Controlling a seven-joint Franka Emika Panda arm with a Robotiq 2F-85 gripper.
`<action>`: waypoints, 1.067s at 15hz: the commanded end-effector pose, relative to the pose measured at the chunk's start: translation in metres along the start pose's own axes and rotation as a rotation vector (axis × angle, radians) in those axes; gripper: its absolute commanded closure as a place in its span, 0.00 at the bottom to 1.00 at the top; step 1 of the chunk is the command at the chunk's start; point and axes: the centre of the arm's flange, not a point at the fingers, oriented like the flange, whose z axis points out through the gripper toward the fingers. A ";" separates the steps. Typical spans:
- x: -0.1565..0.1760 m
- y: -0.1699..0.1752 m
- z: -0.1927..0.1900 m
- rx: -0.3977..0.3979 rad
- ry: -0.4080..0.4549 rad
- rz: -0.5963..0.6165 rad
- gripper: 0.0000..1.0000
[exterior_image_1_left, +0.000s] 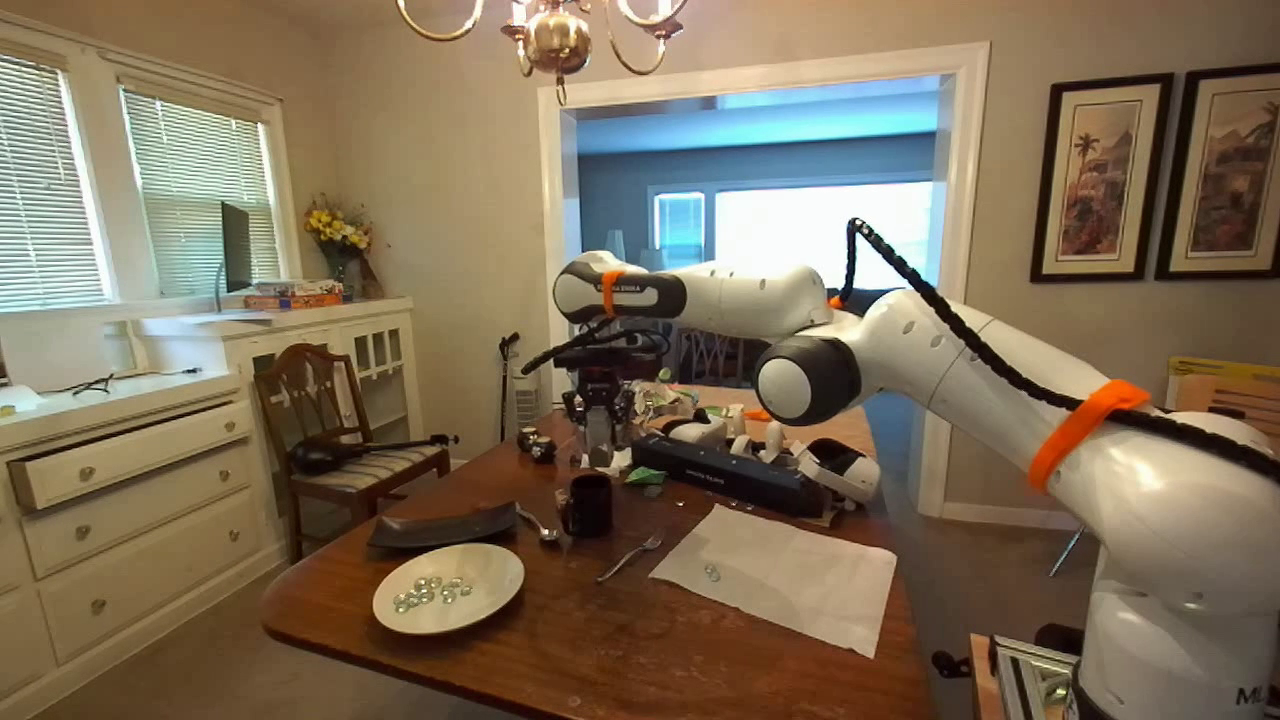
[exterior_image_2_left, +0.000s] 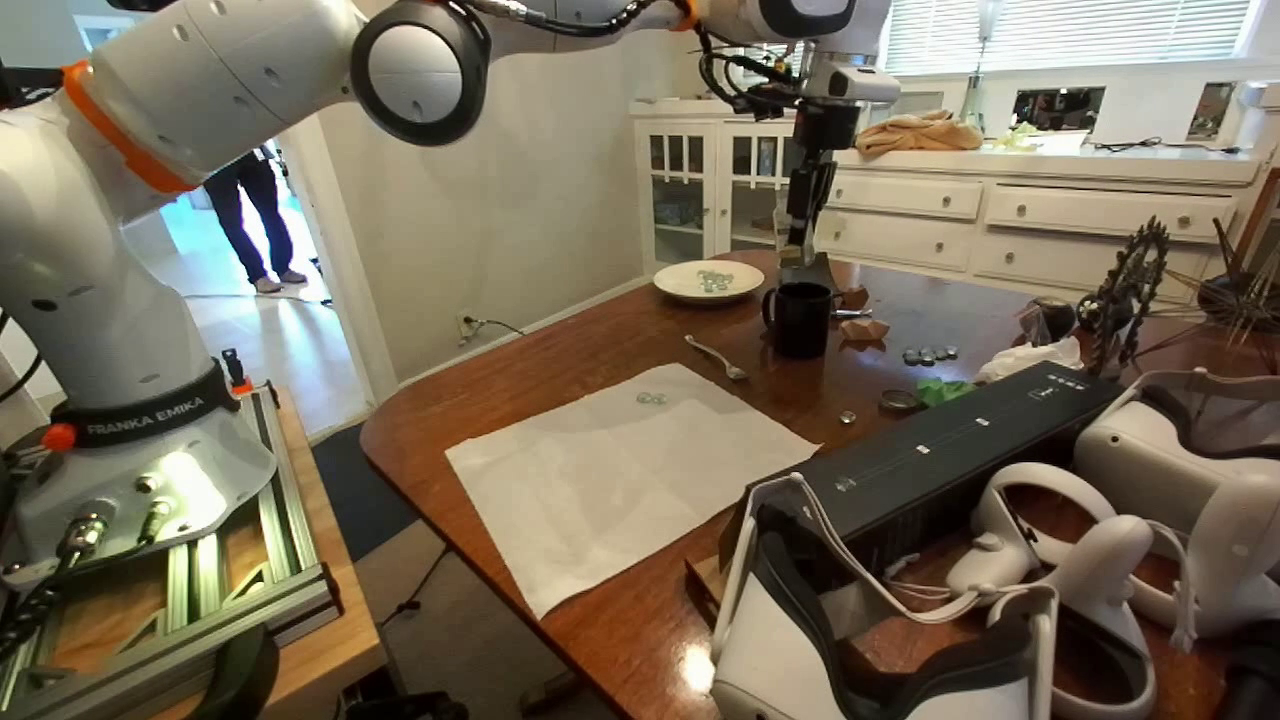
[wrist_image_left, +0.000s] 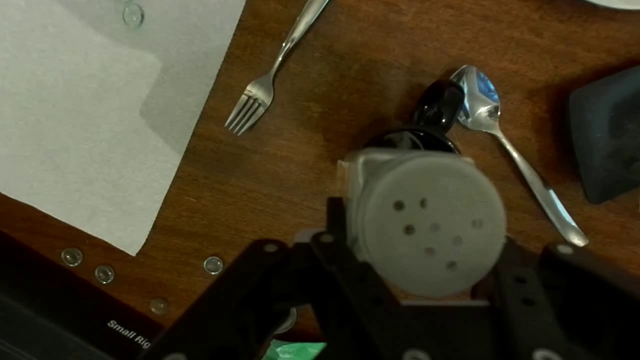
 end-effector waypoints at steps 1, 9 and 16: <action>-0.001 -0.001 0.001 -0.003 0.001 0.003 0.51; 0.015 -0.006 0.001 0.004 0.017 0.051 0.76; 0.033 -0.016 0.011 0.036 0.046 0.087 0.76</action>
